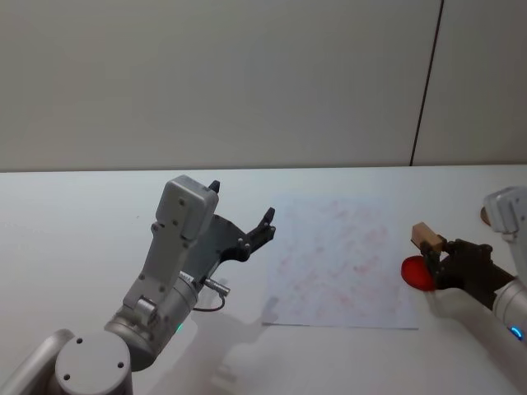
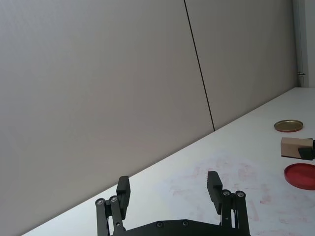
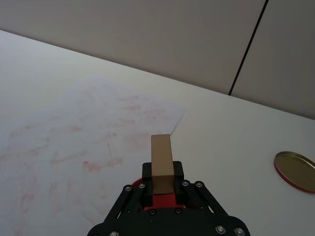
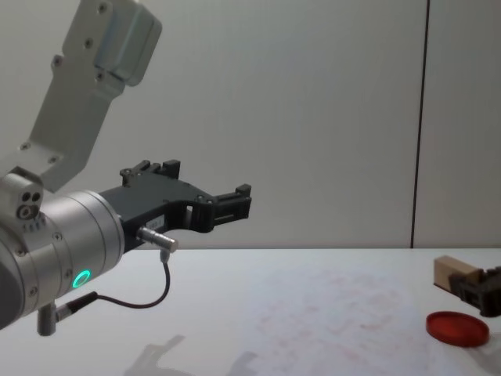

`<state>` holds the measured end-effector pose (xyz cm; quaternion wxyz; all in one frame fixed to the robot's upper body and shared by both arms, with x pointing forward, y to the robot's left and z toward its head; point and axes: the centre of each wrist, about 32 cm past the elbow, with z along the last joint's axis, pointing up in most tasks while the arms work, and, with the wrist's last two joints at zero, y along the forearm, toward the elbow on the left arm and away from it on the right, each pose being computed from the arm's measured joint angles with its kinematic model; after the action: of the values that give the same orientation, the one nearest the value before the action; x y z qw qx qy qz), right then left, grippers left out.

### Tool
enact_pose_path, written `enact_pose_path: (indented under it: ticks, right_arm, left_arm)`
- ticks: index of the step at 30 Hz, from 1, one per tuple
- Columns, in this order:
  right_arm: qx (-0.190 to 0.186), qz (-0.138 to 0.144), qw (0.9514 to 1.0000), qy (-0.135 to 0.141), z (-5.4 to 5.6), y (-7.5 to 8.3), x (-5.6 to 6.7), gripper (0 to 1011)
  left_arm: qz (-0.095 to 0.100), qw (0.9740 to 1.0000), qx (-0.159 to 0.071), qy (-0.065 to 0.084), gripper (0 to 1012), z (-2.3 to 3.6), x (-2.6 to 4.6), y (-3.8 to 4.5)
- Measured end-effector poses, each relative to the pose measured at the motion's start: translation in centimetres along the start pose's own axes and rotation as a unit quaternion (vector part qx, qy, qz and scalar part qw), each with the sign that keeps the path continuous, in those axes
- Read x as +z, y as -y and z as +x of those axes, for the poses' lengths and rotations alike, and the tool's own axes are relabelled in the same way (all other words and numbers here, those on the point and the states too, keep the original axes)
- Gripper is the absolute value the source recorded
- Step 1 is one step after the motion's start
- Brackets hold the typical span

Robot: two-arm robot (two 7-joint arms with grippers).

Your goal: Use the one hand to pick up the stamp and affix it onto the A4 paper.

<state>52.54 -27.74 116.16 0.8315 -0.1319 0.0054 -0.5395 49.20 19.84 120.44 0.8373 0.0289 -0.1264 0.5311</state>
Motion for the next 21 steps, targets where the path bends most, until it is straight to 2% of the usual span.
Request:
enact_pose_path:
  ticks: [9,21]
  right_arm:
    - [-0.006,-0.013,0.9999,-0.01,0.7,-0.2,-0.9,217]
    - [0.003,-0.019,0.9996,-0.02,0.9,-0.4,-1.5,217]
  left_arm:
    - [0.0,1.0,0.0,0.0,993,0.0,0.0,0.0]
    - [0.0,1.0,0.0,0.0,993,0.0,0.0,0.0]
